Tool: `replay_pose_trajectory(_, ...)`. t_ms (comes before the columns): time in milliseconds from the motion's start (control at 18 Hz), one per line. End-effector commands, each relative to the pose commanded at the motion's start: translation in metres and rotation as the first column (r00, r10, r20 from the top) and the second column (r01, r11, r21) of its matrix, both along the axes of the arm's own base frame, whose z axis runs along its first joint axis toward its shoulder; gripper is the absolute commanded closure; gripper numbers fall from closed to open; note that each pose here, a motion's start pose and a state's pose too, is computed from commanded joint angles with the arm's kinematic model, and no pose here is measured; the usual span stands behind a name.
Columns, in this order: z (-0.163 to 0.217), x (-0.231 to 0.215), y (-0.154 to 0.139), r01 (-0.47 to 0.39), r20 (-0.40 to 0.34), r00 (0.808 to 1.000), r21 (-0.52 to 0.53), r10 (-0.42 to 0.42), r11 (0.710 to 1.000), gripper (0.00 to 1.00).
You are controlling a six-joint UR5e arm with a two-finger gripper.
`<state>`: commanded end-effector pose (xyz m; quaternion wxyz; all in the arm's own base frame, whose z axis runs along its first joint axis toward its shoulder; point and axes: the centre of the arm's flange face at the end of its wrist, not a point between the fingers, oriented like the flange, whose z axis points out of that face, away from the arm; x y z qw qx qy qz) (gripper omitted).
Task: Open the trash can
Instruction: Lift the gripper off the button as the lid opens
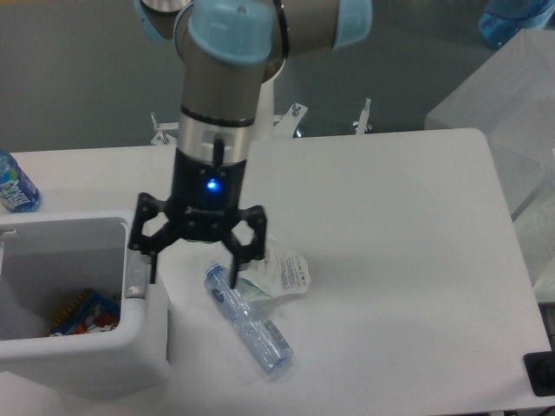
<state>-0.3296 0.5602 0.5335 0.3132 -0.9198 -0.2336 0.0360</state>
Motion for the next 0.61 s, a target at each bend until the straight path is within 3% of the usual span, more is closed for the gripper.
replay_pose_trajectory(389,0.008,-0.043,-0.071,0.157,-0.065,0.983,-0.210,-0.174,0.965,0.00)
replay_pose_trajectory(611,0.009,-0.059,-0.100,0.227,-0.092,0.959,-0.320,-0.269,0.920,0.00)
